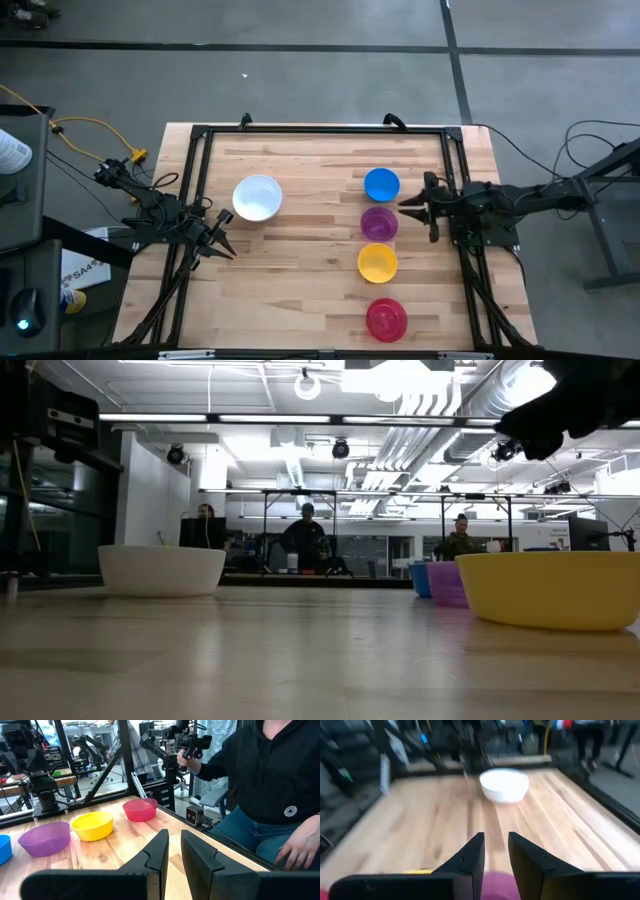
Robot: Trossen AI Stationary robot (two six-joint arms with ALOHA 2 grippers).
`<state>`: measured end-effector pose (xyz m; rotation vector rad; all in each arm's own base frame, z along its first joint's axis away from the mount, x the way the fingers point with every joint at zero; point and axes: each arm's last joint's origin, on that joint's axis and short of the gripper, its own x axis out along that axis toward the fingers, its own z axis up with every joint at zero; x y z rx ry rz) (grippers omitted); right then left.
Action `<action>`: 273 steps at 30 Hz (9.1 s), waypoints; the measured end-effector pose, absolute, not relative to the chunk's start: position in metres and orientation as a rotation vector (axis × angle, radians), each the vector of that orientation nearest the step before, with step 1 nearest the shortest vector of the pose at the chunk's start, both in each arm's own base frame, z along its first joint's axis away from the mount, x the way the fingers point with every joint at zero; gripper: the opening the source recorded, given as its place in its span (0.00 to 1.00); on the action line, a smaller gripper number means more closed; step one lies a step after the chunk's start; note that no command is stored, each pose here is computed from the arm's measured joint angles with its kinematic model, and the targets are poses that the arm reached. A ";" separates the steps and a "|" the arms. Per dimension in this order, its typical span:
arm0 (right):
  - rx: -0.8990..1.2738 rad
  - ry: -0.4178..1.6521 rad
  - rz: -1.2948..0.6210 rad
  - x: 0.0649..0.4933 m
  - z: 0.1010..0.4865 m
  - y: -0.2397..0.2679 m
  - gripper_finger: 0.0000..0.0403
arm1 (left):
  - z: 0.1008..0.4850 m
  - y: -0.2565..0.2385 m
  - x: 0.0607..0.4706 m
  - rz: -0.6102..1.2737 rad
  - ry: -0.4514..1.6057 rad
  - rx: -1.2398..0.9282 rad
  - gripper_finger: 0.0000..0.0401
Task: Nest bowls inside each other
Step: Stack the blue bowl on the white bowl
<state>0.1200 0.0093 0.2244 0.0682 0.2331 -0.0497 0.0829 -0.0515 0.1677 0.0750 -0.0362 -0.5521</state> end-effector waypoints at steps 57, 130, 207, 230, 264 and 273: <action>-0.324 1.382 0.054 0.224 0.212 -0.046 0.20 | 0.168 -0.051 0.083 -0.552 -0.036 0.075 0.12; -0.178 1.361 0.037 0.255 0.211 -0.074 0.20 | 0.168 -0.051 0.083 -0.552 -0.036 0.075 0.12; 0.331 1.424 -0.466 0.228 0.176 -0.166 0.20 | 0.168 -0.052 0.083 -0.552 -0.036 0.075 0.12; 0.600 1.434 -0.607 0.226 0.172 -0.160 0.20 | 0.168 -0.051 0.083 -0.552 -0.036 0.075 0.12; 0.579 1.415 -0.609 0.228 0.173 -0.160 0.02 | 0.168 -0.051 0.083 -0.552 -0.036 0.075 0.12; 0.572 1.339 -0.608 0.233 0.173 -0.165 0.01 | 0.168 -0.051 0.083 -0.552 -0.036 0.075 0.12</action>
